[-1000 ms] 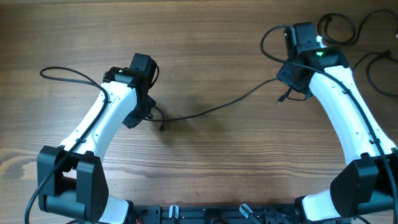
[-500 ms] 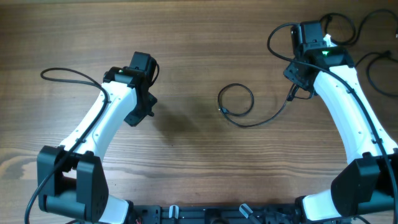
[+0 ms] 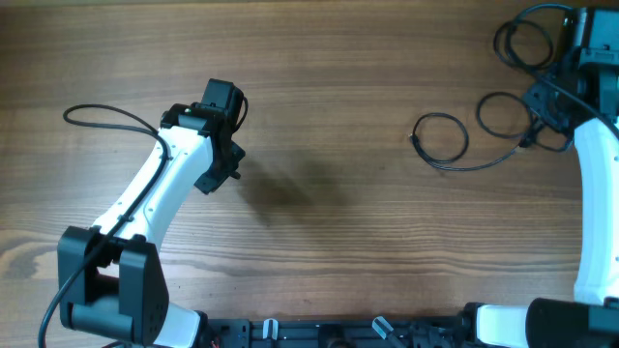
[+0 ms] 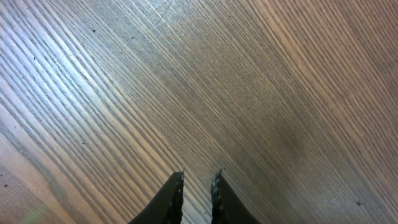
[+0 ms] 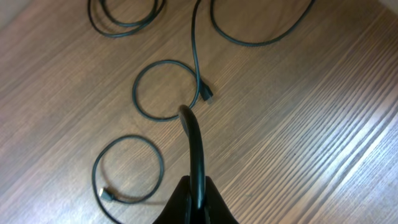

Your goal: Untangle cables

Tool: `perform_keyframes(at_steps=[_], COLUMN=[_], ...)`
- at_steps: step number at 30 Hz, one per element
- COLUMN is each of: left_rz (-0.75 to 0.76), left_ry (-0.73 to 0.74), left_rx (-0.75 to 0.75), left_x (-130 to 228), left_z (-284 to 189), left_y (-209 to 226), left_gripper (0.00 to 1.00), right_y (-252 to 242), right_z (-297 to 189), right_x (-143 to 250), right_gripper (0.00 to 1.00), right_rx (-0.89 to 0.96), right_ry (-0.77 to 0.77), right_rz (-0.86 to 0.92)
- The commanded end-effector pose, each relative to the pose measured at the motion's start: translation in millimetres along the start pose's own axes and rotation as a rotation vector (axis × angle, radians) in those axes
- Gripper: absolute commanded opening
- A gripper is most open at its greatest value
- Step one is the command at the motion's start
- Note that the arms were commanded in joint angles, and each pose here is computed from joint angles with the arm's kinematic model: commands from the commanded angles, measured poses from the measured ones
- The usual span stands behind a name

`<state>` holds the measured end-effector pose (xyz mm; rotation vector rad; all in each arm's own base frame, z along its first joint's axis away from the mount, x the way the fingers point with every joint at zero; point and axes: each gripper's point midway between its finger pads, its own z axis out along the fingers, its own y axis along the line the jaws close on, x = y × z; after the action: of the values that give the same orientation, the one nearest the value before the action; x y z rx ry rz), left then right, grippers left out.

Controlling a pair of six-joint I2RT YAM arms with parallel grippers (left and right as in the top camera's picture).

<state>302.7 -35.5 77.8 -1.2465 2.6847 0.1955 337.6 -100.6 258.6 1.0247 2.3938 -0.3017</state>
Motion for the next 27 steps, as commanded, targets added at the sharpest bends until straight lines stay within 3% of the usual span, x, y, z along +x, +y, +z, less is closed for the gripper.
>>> perform_keyframes(at_steps=[1,7,12,22,27], left_rz=[-0.003,-0.003,0.001,0.002,0.004], left_ry=[-0.007,-0.007,-0.007,-0.005,0.000], left_rx=[-0.007,-0.008,-0.008,-0.011,-0.022], left_x=[-2,-2,-2,-2,1], left_z=[2,2,2,2,6], left_y=[0,0,0,0,4], left_gripper=[0.19,0.22,0.23,0.26,0.27], right_y=[-10,-31,-58,-95,-125], right_z=[-45,-100,-99,-126,-115], right_x=[-11,-20,-16,-28,-32], right_gripper=[0.04,0.04,0.04,0.04,0.04], right_rx=[-0.084,-0.160,-0.039,0.029,0.077], right_ry=[-0.101,-0.255,-0.264,-0.392,-0.354], right_rz=[0.022,0.024,0.157,0.234,0.295])
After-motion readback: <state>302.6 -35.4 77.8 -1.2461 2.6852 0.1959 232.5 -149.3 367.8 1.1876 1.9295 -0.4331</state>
